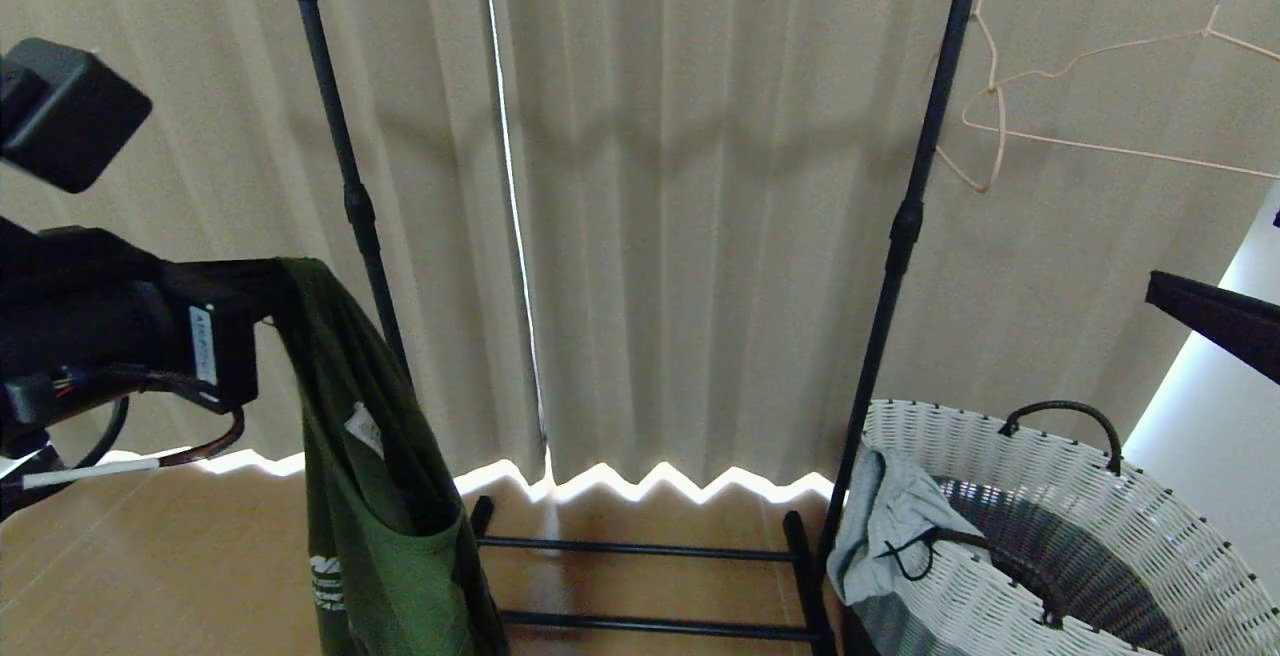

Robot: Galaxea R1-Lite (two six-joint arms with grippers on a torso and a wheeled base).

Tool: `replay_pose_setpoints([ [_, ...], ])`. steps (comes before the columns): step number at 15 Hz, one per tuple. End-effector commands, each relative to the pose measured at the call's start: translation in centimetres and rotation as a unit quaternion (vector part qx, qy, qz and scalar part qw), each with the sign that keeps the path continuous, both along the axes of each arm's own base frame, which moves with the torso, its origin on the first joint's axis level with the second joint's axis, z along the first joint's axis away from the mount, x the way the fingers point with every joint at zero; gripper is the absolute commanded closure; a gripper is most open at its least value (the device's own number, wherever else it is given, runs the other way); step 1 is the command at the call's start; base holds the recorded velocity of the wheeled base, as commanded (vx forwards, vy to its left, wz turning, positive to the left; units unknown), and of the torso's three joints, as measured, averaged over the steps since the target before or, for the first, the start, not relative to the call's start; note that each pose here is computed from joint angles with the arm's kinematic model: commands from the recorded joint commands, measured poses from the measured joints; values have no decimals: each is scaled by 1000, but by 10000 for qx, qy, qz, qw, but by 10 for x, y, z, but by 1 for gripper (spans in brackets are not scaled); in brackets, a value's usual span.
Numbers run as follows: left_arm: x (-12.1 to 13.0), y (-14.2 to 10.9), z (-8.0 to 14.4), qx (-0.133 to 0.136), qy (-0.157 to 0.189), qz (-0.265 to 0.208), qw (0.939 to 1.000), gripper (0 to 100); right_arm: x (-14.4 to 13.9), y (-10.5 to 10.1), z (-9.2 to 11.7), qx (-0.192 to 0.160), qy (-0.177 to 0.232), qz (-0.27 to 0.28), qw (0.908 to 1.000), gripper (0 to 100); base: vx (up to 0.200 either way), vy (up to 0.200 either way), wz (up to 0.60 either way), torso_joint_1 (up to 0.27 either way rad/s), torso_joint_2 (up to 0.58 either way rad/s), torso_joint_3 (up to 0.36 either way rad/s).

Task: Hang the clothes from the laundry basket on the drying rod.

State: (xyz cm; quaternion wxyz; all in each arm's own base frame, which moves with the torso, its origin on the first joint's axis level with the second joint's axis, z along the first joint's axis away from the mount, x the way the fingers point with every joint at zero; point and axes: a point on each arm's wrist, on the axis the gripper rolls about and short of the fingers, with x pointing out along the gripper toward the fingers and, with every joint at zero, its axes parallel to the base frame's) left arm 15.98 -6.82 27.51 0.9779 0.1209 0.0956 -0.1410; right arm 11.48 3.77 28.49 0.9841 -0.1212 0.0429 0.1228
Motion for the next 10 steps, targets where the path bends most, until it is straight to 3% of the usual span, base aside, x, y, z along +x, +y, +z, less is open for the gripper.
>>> replay_pose_setpoints([
  [1, -15, 15, -3, -58, -95, 222, 9997, 100, -3, -12, -14, -170, -40, -467, 9988, 0, 0, 0, 0, 0, 0, 0],
  [6, -36, 24, -11, -73, -162, 227, 9996, 100, 1, -23, -33, -124, -418, -967, 9944, 0, 0, 0, 0, 0, 0, 0],
  [8, -44, 34, -18, -51, -175, 490, 9986, 100, 5, -31, -31, -75, -637, -1299, 9895, 0, 0, 0, 0, 0, 0, 0],
  [10, -48, 38, -22, -53, -167, 622, 9979, 100, 5, -32, -36, -69, -590, -1307, 9896, 0, 0, 0, 0, 0, 0, 0],
])
